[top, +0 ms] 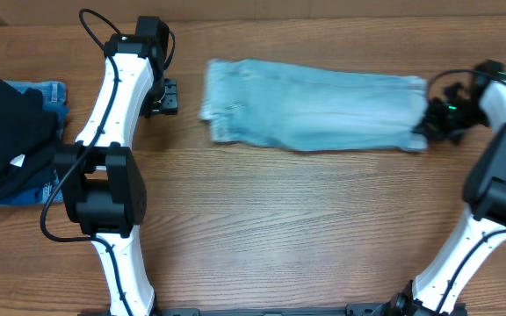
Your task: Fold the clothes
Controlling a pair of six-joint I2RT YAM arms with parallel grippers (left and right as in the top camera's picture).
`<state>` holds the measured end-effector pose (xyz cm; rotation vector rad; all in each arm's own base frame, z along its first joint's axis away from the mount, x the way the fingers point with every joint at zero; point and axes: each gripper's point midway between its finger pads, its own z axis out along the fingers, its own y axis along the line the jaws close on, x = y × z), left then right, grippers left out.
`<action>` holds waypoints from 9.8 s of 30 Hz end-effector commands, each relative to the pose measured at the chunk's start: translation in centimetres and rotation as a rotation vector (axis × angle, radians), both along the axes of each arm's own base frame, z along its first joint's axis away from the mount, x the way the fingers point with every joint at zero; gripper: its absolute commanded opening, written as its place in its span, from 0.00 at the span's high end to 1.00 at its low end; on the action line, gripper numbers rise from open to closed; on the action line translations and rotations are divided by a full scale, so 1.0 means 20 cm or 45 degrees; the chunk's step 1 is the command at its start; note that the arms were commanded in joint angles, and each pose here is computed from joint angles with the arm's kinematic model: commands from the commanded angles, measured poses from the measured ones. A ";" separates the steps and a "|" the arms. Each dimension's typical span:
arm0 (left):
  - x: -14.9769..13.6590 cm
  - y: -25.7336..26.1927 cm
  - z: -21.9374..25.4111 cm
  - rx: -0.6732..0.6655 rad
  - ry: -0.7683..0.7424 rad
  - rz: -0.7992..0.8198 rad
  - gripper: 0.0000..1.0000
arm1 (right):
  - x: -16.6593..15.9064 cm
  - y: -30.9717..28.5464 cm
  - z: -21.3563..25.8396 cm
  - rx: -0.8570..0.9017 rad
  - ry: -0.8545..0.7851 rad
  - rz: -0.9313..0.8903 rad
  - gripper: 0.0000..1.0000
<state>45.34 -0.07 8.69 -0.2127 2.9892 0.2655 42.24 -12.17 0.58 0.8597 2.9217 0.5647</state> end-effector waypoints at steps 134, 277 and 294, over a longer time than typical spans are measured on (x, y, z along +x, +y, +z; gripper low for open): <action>-0.01 -0.45 0.05 -0.673 0.030 -0.101 0.04 | 0.23 1.48 0.45 -0.237 -0.299 1.008 0.40; -0.46 1.69 0.94 0.260 -0.652 0.023 0.84 | 0.03 0.92 0.87 -0.219 -0.216 0.669 0.51; -0.44 1.84 0.68 0.152 -0.609 0.176 0.49 | 0.00 0.92 0.86 -0.211 -0.178 0.662 0.51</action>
